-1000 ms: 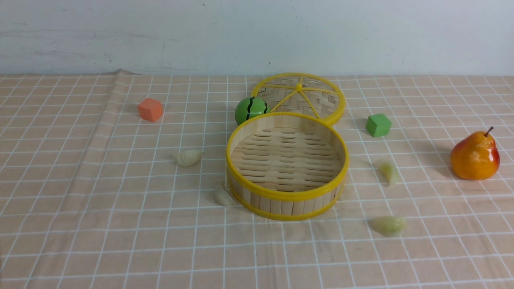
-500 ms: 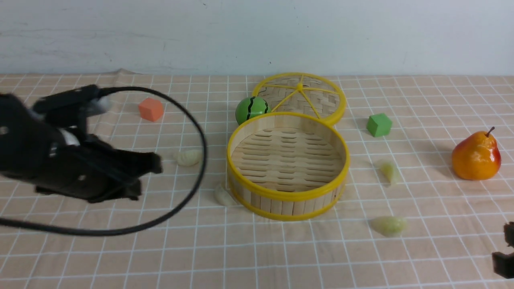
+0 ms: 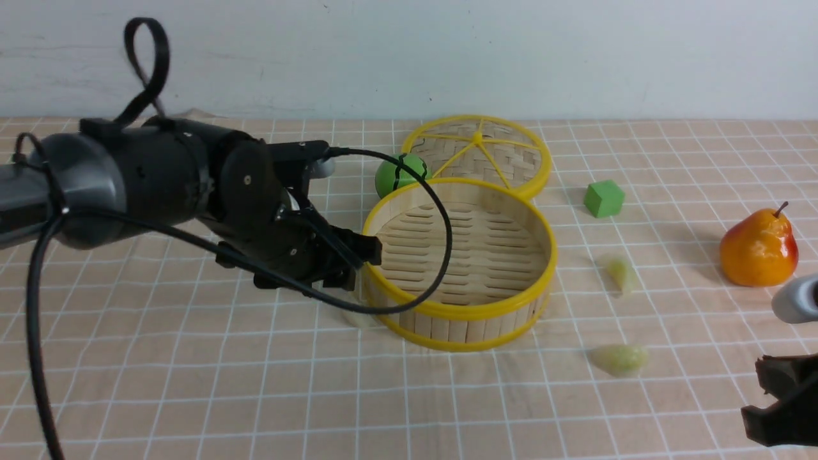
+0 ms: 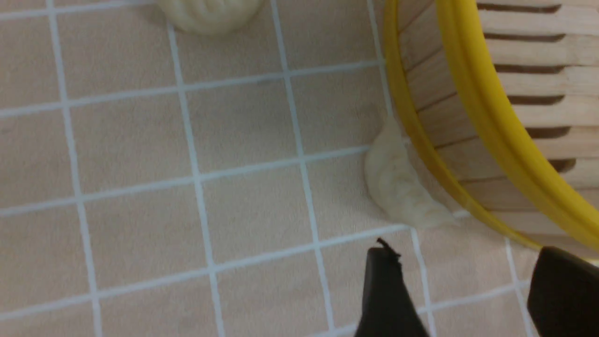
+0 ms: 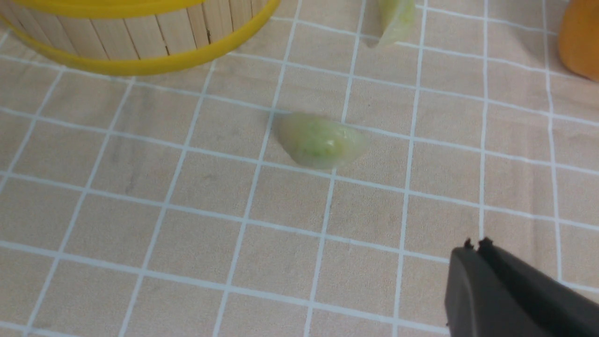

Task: Put the dumplings into the steamer on the table with the brown tablecloth.
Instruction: 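Reach for and grasp a dumpling on the table with the left gripper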

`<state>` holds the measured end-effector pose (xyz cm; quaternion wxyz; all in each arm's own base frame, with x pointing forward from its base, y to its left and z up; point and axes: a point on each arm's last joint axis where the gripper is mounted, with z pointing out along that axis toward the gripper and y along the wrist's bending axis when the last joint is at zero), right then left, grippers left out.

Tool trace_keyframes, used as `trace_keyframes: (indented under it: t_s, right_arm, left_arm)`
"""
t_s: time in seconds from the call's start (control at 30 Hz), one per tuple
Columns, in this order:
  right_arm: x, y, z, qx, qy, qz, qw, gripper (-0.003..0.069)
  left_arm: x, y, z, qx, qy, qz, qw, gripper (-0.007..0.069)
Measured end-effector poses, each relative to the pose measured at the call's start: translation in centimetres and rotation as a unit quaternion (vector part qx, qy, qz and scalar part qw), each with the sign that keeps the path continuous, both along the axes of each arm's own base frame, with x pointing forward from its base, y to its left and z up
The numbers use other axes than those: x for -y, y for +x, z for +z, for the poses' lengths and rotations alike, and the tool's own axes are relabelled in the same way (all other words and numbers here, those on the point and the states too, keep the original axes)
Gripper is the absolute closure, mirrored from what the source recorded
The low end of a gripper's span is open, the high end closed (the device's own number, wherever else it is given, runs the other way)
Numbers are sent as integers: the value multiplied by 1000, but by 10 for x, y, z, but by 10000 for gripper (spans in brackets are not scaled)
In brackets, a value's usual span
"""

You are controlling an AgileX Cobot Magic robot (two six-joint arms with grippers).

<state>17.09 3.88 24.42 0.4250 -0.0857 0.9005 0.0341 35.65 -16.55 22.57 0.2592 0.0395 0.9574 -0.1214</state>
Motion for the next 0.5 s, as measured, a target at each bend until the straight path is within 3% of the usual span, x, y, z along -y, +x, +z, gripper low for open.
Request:
trace_keyframes:
  t_s: [0.27,0.43,0.5]
  right_arm:
    - [0,1,1,5,1,2,1000,655]
    - [-1,1,1,9,3,2,1000,651]
    - [-1,1,2,11,3,3,1000,648]
  left_arm:
    - [10,25,-32,-29,23,-5,999,216]
    - [15,34,-45,-37,22,-2,999,244]
    - [15,35,-51,-44,25,-2,999,290]
